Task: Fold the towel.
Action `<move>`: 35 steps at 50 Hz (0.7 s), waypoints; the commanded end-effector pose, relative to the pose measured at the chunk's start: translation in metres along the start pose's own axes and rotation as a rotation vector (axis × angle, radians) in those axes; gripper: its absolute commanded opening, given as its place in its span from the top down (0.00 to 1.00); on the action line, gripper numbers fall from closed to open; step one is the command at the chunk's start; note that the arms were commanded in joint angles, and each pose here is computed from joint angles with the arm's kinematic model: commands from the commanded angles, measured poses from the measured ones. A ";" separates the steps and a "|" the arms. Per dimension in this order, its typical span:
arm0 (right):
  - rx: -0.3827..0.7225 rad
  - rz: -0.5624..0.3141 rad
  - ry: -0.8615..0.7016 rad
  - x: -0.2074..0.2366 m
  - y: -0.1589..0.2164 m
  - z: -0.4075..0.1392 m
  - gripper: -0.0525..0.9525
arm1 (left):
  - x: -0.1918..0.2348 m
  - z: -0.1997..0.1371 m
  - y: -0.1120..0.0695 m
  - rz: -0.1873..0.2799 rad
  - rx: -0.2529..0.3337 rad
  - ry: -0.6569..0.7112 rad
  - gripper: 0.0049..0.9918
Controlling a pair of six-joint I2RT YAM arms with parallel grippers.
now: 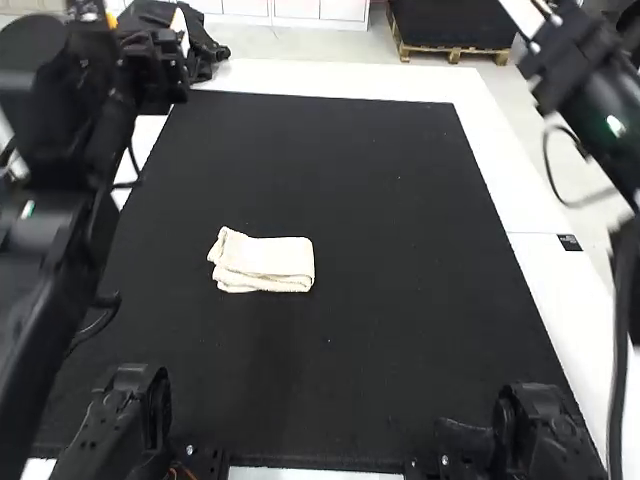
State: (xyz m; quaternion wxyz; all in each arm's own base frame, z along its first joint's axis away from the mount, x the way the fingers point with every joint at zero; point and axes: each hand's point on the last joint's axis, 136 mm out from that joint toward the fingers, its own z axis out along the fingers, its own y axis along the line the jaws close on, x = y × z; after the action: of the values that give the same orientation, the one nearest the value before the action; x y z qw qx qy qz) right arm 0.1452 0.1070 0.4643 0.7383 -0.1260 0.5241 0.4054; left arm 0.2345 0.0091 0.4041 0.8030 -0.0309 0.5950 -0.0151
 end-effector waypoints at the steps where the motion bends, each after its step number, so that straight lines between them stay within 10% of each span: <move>1: 0.031 -0.028 -0.076 -0.010 0.014 -0.027 0.03 | -0.015 -0.024 -0.001 -0.028 0.004 -0.080 0.03; 18: 0.398 -0.311 -0.193 -0.024 -0.021 -0.075 0.03 | -0.033 -0.078 0.004 -0.010 -0.027 -0.261 0.03; 24: 0.650 -0.462 -0.200 -0.021 -0.069 -0.091 0.03 | -0.013 -0.070 0.007 0.028 -0.041 -0.255 0.03; 35: 0.726 -0.471 -0.165 0.030 -0.124 -0.089 0.03 | 0.035 -0.057 0.000 0.157 0.007 -0.280 0.03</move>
State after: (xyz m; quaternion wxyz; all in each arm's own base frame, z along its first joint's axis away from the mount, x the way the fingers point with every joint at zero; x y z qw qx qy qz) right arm 0.1642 0.0081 0.3949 0.8496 0.0271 0.5193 0.0887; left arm 0.1819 0.0108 0.3706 0.8814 -0.0151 0.4714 0.0253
